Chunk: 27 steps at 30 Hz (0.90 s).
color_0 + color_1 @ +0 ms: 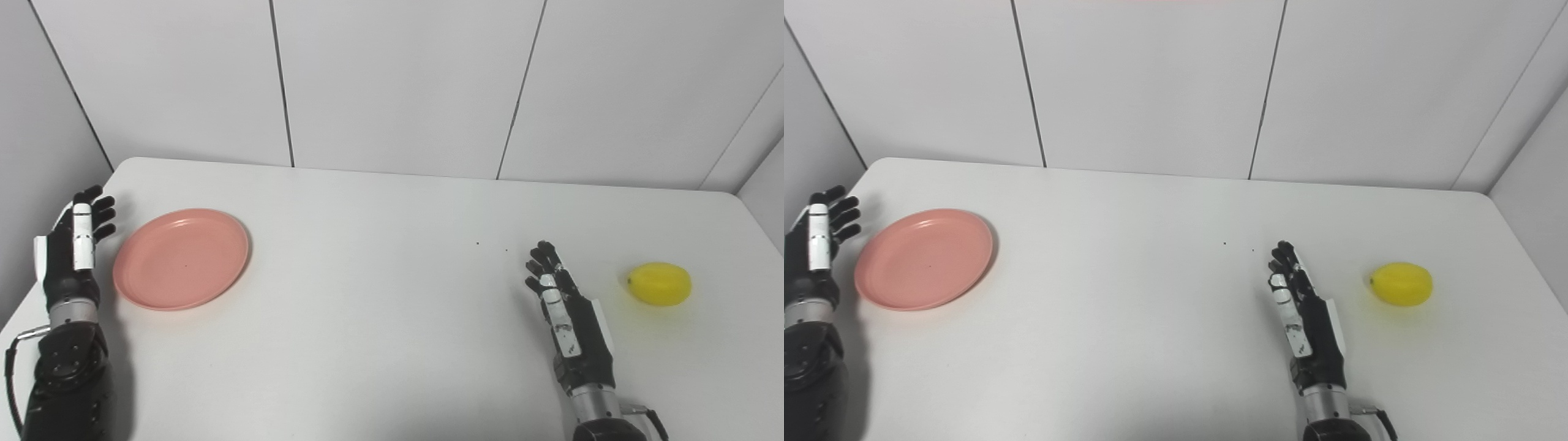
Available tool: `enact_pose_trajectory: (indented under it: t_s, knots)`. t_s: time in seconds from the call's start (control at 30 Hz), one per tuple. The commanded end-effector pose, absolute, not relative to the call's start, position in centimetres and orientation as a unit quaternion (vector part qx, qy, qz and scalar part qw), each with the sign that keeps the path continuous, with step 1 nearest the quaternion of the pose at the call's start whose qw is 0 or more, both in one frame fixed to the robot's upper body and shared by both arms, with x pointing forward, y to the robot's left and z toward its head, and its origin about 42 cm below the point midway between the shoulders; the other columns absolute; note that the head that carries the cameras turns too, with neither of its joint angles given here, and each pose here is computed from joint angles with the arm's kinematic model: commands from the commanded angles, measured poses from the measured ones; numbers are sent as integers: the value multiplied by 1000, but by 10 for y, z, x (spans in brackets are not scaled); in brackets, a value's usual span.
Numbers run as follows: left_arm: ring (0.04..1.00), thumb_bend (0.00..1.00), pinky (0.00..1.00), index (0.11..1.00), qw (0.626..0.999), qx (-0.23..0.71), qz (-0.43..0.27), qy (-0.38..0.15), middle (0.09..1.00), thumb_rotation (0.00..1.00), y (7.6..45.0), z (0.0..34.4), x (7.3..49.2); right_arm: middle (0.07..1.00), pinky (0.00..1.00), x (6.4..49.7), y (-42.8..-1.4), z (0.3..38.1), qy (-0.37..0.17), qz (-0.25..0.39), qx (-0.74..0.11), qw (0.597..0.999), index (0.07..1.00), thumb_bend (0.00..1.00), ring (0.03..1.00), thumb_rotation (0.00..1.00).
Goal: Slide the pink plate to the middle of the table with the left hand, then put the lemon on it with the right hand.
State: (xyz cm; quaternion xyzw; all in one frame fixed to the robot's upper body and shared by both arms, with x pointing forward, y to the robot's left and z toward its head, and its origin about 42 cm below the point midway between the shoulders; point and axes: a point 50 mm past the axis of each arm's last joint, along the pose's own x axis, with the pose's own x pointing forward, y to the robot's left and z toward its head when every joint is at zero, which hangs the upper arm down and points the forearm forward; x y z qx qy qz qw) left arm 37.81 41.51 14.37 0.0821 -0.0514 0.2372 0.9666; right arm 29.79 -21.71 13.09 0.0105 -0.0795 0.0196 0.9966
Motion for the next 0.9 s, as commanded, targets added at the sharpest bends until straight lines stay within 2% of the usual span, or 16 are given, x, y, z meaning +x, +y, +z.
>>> enact_pose_trajectory:
  t_s: [0.0,0.27,0.4,0.5,0.57,0.67,0.87]
  knots:
    - [796,563,773,772,961,88,240,-105,784,1000,421,167,391,930,922,301,-218,144,-121,24,11,992,924,498,928,837]
    - [830,589,820,807,966,85,227,-87,819,1000,412,150,396,929,924,301,-218,144,-116,24,17,993,922,513,929,824]
    - [849,559,839,820,968,89,222,-73,834,1000,406,144,398,929,921,301,-218,145,-120,23,12,992,924,500,927,837]
    - [862,574,854,832,970,94,217,-64,846,1000,402,140,399,926,913,302,-218,145,-121,20,18,992,921,498,923,823]
    - [853,591,840,823,970,95,216,-62,838,1000,398,140,400,925,914,302,-218,145,-120,20,23,992,920,501,923,817]
    - [851,549,839,822,972,89,205,-69,833,1000,392,141,401,930,924,302,-218,146,-120,21,24,992,925,501,927,820]
    - [837,548,837,801,977,56,196,-69,818,1000,379,143,404,935,928,302,-219,146,-122,21,21,992,932,505,930,826]
